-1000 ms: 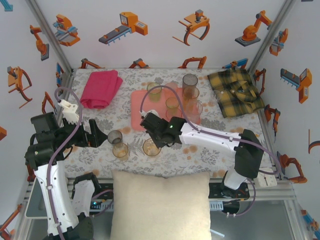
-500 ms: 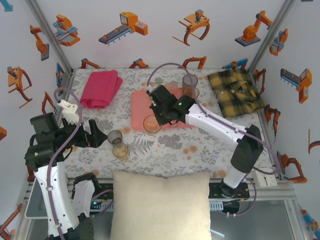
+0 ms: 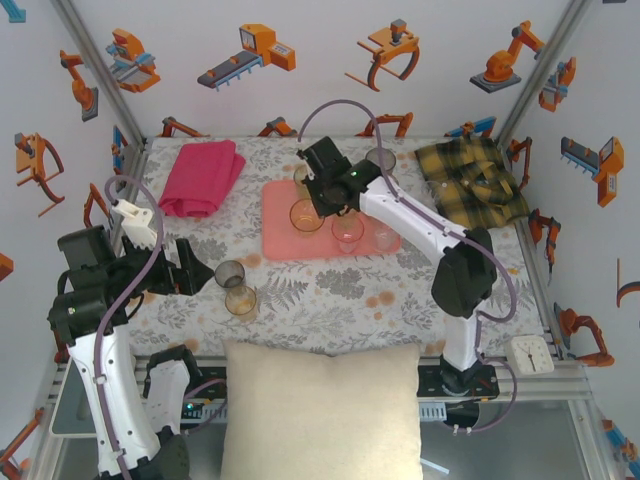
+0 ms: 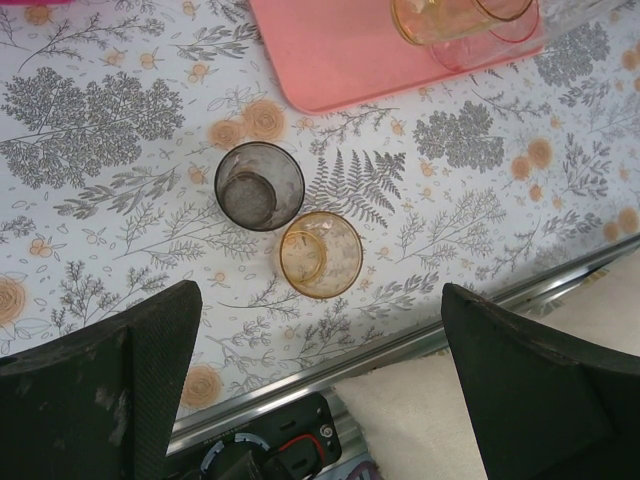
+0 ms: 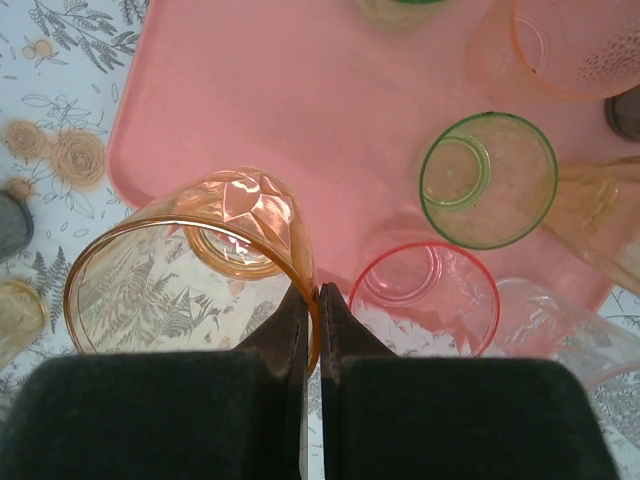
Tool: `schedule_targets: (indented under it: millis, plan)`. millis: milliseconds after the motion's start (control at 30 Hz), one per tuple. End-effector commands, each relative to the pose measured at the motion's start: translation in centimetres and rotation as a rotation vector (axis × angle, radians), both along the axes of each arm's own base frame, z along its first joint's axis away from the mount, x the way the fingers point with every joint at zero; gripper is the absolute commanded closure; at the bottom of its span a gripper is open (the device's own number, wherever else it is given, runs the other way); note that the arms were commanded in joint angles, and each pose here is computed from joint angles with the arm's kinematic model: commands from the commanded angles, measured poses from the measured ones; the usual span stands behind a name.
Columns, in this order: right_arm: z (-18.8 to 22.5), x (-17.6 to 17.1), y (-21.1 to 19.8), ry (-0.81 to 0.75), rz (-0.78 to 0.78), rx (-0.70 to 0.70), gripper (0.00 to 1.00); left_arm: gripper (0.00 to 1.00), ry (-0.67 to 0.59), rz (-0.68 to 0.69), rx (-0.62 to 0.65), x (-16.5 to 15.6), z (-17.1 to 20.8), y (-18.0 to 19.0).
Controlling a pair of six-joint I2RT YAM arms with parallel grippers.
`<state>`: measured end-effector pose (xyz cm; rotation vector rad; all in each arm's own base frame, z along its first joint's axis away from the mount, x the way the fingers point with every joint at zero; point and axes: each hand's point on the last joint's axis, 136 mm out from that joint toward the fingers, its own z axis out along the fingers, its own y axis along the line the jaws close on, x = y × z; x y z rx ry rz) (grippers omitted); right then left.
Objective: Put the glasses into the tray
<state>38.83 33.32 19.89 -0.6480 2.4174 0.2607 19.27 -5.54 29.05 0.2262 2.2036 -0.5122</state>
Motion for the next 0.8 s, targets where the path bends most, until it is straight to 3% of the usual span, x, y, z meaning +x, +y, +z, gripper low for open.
schedule_targets:
  millis: [0,767]
  plan:
    - [0.9,1.7,0.2,-0.038,-0.009,0.013,0.96,0.03,-0.035,-0.005,-0.017,-0.3,1.3,-0.3]
    - [-3.2,6.7,0.4,-0.028,-0.098,-0.009,0.96,0.03,-0.030,0.000,-0.015,-0.4,0.6,-0.2]
